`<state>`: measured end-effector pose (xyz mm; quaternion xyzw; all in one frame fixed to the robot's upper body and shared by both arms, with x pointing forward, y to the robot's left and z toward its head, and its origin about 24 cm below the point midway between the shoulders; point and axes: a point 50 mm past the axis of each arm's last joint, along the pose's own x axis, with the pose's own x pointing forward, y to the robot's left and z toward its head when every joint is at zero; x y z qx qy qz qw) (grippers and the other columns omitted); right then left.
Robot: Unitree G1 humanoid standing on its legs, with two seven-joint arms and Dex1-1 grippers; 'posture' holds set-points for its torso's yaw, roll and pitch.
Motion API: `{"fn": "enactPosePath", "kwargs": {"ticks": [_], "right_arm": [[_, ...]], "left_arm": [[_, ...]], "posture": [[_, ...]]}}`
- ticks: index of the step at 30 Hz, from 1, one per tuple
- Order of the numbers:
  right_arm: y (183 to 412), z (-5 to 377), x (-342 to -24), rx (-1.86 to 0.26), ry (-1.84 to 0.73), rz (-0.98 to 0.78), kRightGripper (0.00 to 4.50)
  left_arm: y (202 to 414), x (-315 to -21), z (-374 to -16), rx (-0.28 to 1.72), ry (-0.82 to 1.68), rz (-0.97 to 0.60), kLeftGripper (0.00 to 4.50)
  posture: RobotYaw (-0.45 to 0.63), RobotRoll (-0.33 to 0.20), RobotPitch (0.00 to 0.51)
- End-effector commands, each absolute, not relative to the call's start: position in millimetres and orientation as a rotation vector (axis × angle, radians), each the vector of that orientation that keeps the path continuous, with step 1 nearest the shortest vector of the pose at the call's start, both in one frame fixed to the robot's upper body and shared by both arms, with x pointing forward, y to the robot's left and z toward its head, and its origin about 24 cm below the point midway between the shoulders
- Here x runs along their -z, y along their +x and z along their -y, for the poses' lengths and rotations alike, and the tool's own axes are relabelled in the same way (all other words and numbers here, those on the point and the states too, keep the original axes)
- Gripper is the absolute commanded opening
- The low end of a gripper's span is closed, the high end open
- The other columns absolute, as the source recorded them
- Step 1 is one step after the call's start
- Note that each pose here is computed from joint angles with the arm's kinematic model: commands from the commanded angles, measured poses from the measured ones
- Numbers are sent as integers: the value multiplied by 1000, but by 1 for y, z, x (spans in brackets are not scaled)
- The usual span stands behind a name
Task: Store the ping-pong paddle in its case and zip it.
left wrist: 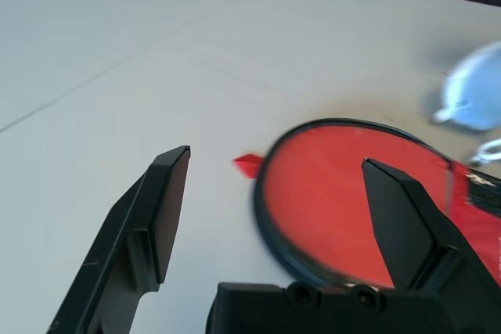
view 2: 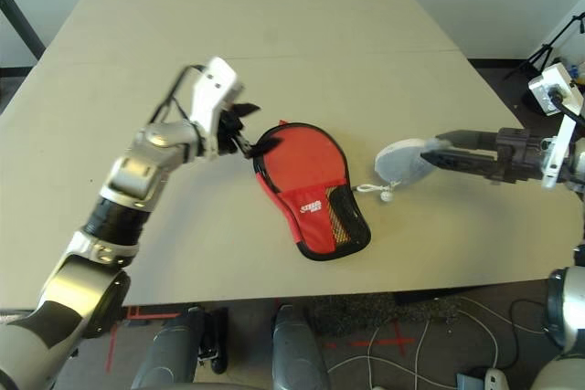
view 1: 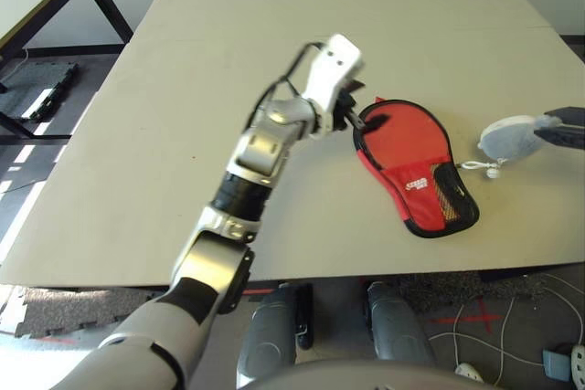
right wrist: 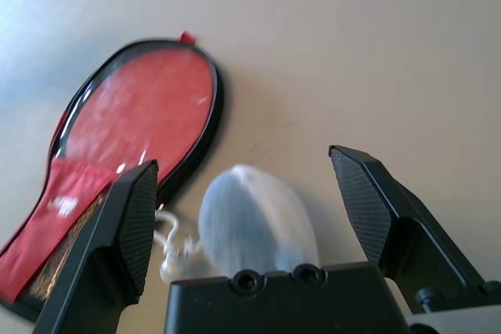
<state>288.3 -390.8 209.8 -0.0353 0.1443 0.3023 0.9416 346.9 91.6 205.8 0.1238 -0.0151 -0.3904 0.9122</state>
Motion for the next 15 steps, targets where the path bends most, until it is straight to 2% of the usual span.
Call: {"fn": "enactPosePath", "kwargs": {"ticks": [1,5,10,15], "right_arm": [[296,400,-203,-400,-162,-199,4484],[300,411,-200,-151,-244,-99,4484],[299,418,-185,25,-235,-66,4484],[299,419,-173,128,-182,-23,4484]], "left_arm": [[353,-207,-130,608,177,51,4500],[356,-197,-173,350,113,98,4500],[353,-175,-222,45,24,120,4500],[345,-153,-249,-119,0,119,4500]], "posture": [[-64,0,151],[-57,0,152],[-53,0,155],[-46,0,156]]}}
